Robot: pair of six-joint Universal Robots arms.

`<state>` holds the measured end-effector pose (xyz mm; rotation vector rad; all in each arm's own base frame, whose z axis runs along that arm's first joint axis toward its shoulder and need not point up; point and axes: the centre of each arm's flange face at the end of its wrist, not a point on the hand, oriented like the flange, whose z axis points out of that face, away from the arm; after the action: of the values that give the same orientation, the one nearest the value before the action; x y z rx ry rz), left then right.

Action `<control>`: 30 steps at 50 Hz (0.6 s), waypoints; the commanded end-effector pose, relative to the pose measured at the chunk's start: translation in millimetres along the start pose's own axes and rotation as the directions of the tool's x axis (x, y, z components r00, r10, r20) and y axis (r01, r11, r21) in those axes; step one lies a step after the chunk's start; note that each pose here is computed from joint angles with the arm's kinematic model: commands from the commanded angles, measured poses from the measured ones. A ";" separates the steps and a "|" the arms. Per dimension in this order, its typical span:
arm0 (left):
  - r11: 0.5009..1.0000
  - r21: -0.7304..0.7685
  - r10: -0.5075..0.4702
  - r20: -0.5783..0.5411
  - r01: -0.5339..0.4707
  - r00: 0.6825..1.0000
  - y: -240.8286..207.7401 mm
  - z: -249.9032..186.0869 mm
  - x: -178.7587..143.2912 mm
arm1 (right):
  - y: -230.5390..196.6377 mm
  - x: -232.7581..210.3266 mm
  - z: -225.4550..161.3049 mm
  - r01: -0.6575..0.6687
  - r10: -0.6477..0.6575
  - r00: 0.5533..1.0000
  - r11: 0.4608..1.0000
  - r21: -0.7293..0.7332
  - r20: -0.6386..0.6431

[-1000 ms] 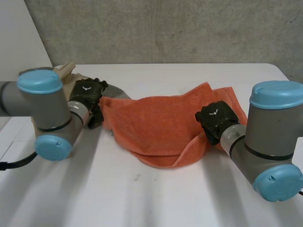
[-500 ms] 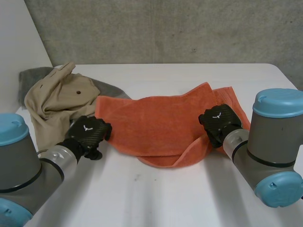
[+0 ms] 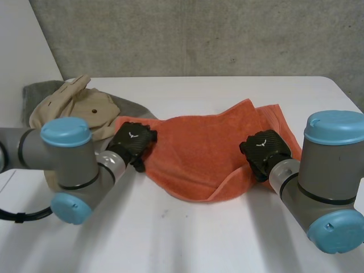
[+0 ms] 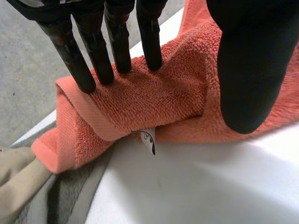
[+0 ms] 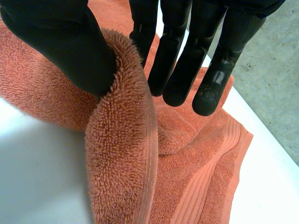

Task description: Fold the laundry.

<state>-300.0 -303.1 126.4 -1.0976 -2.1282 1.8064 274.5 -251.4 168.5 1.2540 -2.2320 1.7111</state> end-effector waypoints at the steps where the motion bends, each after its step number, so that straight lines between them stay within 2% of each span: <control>1: 1.000 0.014 0.015 0.016 -0.015 1.000 1.9 19.9 5.0 | 1.0 -2.4 -1.2 0.008 -0.008 1.000 1.000 -0.003 0.007; 13: 1.000 0.015 0.016 0.010 -0.017 1.000 0.1 20.9 7.4 | -1.7 1.9 0.1 0.018 -0.018 1.000 1.000 -0.001 -0.003; 18: 0.998 0.053 0.024 0.027 -0.026 0.999 -36.3 -10.7 -0.7 | -6.8 5.3 -13.1 0.066 -0.065 0.998 0.998 -0.019 0.016; 21: 0.998 0.056 0.027 0.032 -0.029 0.999 -48.2 -30.0 -4.5 | -3.6 -1.2 -36.3 0.190 -0.177 0.977 0.976 -0.109 0.122; 24: 0.998 0.051 0.026 0.029 -0.028 0.999 -51.5 -41.1 -4.9 | 2.2 -6.6 -57.9 0.304 -0.250 0.933 0.933 -0.195 0.259; 26: 0.999 0.037 0.024 0.023 -0.025 0.999 -49.7 -48.6 -3.5 | -2.9 0.1 -54.3 0.275 -0.229 0.944 0.944 -0.184 0.235; 30: 1.000 0.006 0.019 0.016 -0.019 1.000 -40.9 -55.3 -1.4 | -35.7 22.6 -45.5 0.192 -0.187 0.979 0.980 -0.055 0.077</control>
<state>-294.4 -270.6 184.6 -1.1019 -2.0888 1.8787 258.1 -211.5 189.2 1.5967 -2.1627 1.3388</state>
